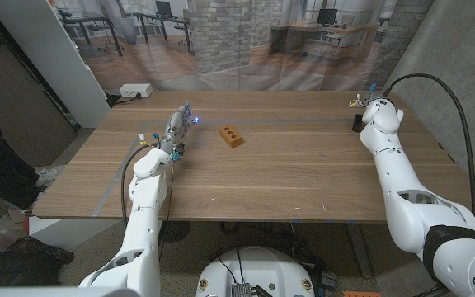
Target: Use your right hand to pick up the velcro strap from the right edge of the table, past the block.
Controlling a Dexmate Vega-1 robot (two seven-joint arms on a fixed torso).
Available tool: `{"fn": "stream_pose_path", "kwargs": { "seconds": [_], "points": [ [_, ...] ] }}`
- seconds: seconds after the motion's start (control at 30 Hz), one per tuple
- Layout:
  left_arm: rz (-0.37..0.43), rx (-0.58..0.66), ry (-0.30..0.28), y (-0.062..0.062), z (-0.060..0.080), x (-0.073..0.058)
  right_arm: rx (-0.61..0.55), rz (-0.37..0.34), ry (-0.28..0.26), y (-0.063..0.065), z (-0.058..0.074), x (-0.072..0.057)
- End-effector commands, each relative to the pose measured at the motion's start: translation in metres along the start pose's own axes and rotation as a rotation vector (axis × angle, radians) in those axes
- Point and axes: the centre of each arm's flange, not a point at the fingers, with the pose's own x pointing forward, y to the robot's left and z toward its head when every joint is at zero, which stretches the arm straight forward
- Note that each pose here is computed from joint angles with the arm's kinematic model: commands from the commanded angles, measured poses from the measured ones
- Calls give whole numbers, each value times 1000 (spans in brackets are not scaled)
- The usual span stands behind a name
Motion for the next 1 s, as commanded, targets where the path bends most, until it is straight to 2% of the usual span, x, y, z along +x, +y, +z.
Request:
{"fn": "stream_pose_path", "kwargs": {
  "seconds": [0.03, 1.0],
  "points": [
    [-2, 0, 1, 0, 0, 3, -29, 24, 61, 4, -4, 4],
    [-4, 0, 1, 2, -1, 6, -99, 70, 154, 10, -4, 8]
  ]
}}
